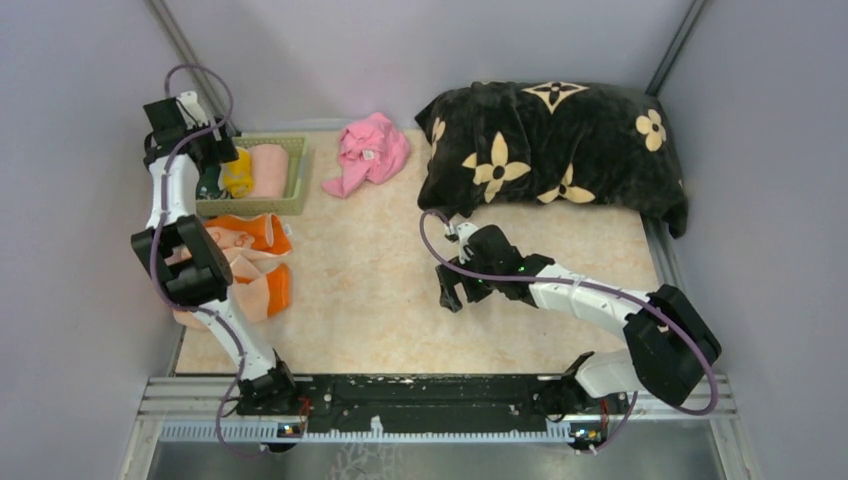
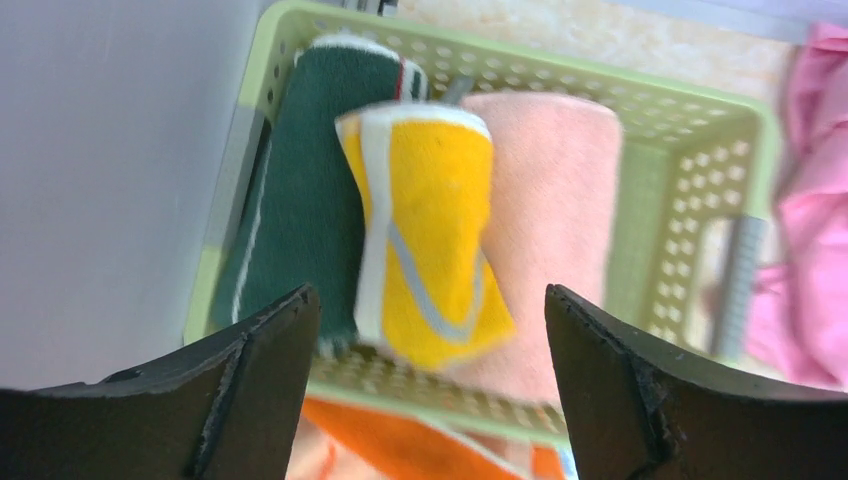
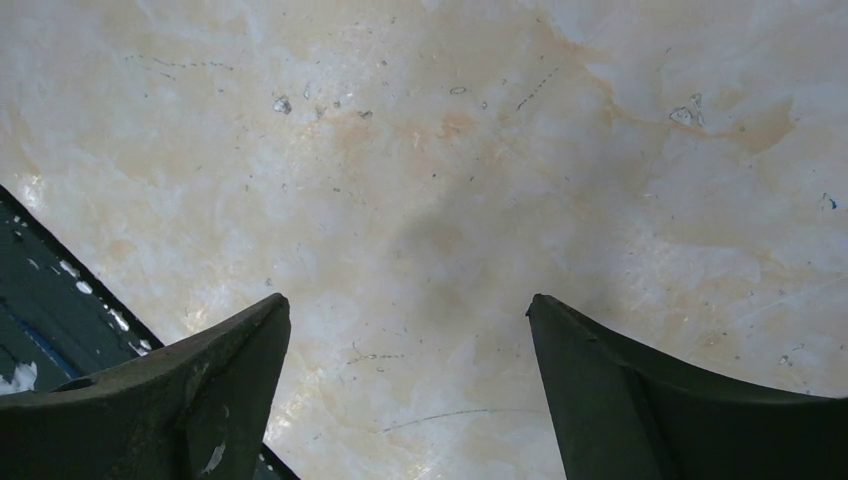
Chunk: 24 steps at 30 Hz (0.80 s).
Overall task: Roll the towels
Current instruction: Move the towel to the corner of the board.
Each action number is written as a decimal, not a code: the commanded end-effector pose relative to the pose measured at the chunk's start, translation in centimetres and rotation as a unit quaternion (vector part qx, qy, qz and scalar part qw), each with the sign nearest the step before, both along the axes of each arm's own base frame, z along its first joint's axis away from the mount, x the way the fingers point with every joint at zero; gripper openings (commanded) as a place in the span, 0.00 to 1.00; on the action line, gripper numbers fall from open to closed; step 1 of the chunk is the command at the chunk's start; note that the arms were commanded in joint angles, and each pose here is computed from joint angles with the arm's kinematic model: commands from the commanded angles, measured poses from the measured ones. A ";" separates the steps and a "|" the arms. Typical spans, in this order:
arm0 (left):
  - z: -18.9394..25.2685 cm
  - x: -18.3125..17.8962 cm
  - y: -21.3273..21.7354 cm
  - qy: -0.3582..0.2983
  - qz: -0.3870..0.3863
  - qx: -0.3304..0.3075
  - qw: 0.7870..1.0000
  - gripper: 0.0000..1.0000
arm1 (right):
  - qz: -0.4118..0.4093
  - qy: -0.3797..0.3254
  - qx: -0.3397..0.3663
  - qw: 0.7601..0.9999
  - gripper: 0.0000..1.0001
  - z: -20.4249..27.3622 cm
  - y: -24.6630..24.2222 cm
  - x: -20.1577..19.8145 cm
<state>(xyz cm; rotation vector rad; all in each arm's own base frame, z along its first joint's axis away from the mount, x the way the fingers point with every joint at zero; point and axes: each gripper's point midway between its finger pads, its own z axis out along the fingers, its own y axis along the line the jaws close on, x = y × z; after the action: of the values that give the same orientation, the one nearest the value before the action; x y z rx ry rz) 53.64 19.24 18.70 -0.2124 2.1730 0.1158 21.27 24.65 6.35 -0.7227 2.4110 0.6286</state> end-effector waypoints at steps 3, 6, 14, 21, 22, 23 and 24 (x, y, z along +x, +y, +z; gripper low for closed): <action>4.0 -7.1 -4.2 -0.041 0.057 -0.083 0.994 0.87 | -0.013 -0.065 0.050 0.997 0.90 4.8 0.8 1.9; 1.8 -11.3 -6.7 -0.015 0.069 -0.105 0.992 0.87 | -0.020 -0.074 0.055 0.996 0.90 5.4 0.5 1.8; -5.9 -20.7 -11.4 0.084 0.099 -0.152 0.980 0.86 | -0.039 -0.093 0.076 0.992 0.92 6.8 -0.2 1.6; -14.1 -25.1 -13.5 0.165 0.122 -0.196 0.959 0.85 | -0.048 -0.102 0.088 0.990 0.92 7.7 -0.7 1.1; -14.7 -25.2 -14.2 0.176 0.115 -0.212 0.954 0.83 | -0.047 -0.103 0.090 0.989 0.92 7.9 -0.8 1.0; -15.1 -25.2 -14.7 0.185 0.111 -0.226 0.950 0.81 | -0.048 -0.103 0.091 0.989 0.92 7.9 -0.8 0.9; -15.6 -25.3 -15.4 0.196 0.104 -0.236 0.946 0.79 | -0.048 -0.104 0.093 0.989 0.92 7.9 -0.9 0.8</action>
<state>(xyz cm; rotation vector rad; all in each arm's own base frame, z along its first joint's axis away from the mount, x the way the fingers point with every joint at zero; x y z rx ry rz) 27.43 5.44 4.03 -0.7172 2.5383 -0.1539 21.52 23.84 12.15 -0.6081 2.2245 0.6690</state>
